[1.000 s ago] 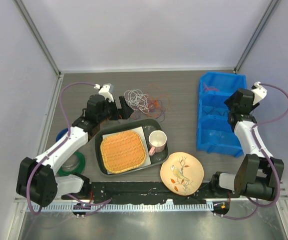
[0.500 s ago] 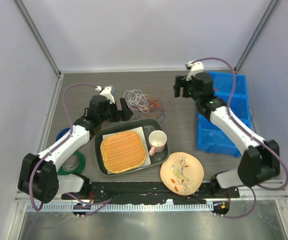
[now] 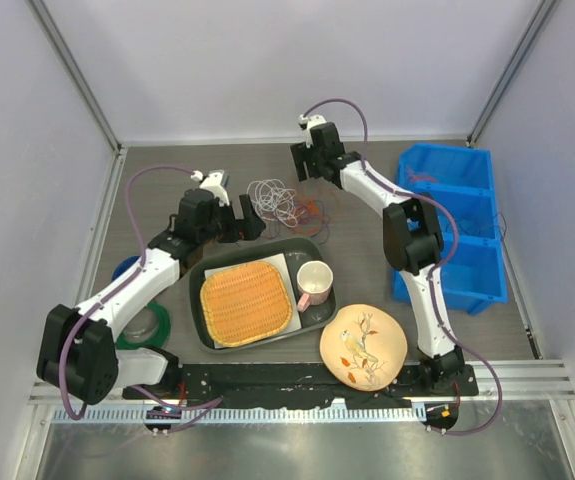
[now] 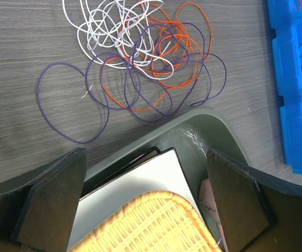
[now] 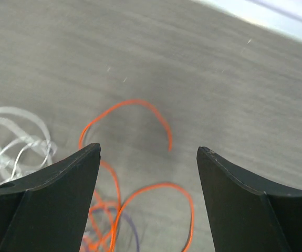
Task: Untangle the cables
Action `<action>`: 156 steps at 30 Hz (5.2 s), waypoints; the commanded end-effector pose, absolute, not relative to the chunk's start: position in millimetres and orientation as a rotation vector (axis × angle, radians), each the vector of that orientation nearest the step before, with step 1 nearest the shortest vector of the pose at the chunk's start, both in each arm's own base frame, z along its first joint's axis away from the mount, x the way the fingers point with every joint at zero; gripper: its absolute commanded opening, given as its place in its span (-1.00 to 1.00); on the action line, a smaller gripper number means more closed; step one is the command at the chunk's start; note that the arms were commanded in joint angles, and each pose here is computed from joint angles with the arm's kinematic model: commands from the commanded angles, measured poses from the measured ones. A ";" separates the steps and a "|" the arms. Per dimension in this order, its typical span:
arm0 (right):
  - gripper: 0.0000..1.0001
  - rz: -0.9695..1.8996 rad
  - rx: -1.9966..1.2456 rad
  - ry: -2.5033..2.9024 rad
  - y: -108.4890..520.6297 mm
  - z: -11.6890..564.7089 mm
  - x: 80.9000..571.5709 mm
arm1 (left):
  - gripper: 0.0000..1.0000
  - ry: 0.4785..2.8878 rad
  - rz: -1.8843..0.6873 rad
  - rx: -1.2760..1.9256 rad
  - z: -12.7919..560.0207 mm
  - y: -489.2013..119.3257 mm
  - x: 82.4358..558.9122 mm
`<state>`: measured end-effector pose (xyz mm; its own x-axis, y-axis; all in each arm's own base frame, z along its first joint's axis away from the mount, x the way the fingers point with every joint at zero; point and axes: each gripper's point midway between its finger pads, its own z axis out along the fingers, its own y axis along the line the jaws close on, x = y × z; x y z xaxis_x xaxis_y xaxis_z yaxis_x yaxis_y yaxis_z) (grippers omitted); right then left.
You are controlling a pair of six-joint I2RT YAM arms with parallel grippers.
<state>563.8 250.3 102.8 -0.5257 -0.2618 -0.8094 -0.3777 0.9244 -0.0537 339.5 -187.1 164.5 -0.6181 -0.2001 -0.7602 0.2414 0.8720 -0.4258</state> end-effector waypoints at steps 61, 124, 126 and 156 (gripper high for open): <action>-0.99 0.199 -0.166 1.595 208.2 360.5 543.6 | 0.99 2.114 -0.744 0.116 185.5 -205.3 336.1; -0.99 0.371 -0.141 1.310 116.5 501.8 307.8 | -1.00 1.745 -0.435 0.286 267.8 -375.0 469.8; -0.99 0.381 -0.157 1.338 121.4 484.6 311.7 | -1.00 1.711 -0.421 0.284 282.6 -363.2 461.4; 0.68 0.640 -0.927 1.079 229.0 385.4 283.3 | -1.00 1.377 -1.039 0.563 490.6 -353.1 296.3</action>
